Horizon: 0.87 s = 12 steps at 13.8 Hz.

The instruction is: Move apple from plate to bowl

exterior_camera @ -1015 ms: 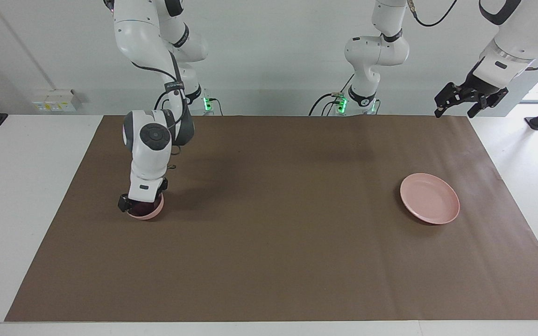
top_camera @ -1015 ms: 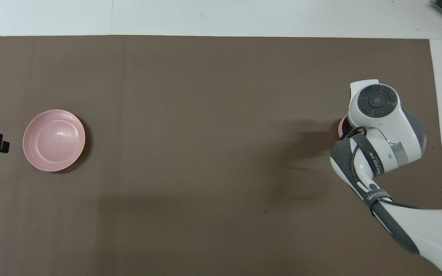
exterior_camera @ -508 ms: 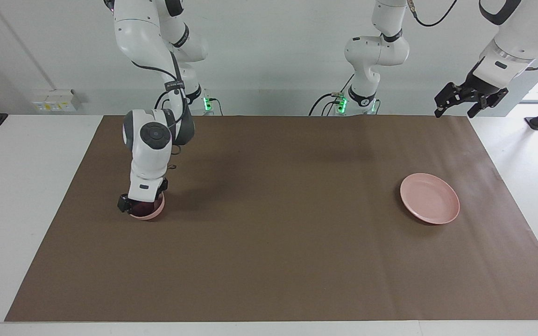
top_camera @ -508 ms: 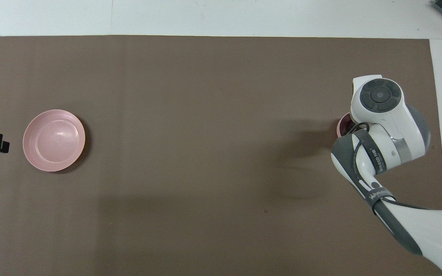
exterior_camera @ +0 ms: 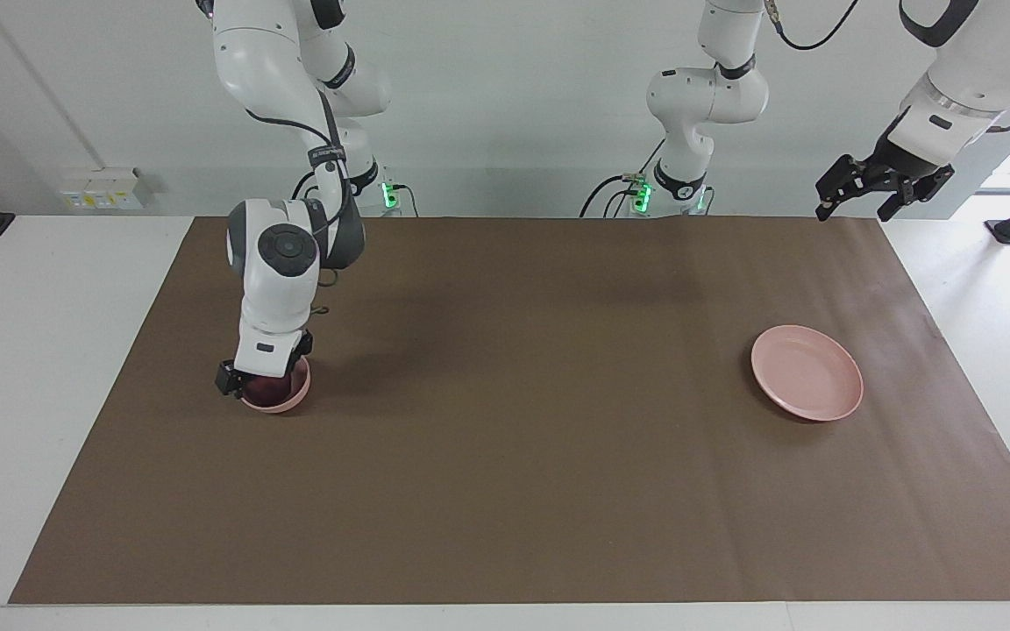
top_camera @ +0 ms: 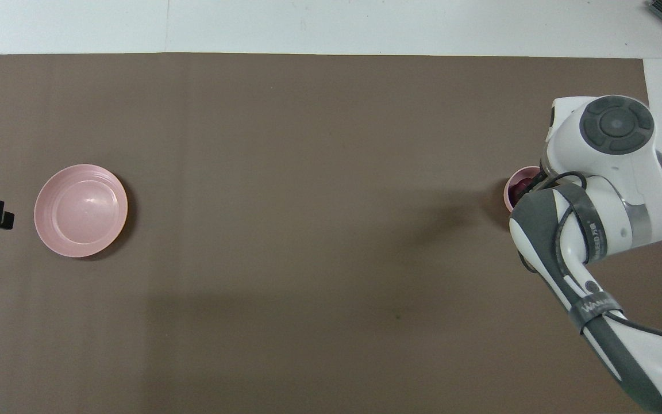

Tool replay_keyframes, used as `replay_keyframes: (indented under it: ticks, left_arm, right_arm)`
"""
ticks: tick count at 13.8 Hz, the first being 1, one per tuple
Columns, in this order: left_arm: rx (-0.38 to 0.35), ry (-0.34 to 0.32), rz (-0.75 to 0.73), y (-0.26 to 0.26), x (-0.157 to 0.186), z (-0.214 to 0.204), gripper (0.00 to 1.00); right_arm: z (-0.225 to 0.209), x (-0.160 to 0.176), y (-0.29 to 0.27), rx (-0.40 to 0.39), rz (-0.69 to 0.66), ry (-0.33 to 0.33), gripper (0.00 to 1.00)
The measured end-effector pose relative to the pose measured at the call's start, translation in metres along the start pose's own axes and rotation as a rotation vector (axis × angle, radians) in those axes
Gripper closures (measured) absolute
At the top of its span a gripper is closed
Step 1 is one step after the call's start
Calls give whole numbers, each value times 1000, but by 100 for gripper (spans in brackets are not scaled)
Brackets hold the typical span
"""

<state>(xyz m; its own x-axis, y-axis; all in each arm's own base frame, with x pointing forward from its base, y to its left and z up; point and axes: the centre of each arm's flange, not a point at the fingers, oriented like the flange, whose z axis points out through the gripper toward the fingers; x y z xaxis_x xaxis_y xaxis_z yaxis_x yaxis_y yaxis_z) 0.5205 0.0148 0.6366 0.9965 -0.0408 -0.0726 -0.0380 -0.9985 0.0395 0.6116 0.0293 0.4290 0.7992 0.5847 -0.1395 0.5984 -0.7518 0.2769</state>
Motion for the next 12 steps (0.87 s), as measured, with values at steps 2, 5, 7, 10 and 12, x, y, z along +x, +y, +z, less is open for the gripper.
replay_keyframes:
  ticks: [2,5,7,10,12]
  left_arm:
    - [0,0,0,0,0,0,0]
    - [0,0,0,0,0,0,0]
    - [0,0,0,0,0,0,0]
    - [0,0,0,0,0,0,0]
    - [0,0,0,0,0,0,0]
  right_arm:
    - [-32,-8,8,23,57,32,0]
    - [-90,-34,21,43,185,85,0]
    - [-125,-54,22,84,298,104,0]
    - [-171,-80,15,183,502,83,0]
    - [-195,-90,14,260,626,59,0]
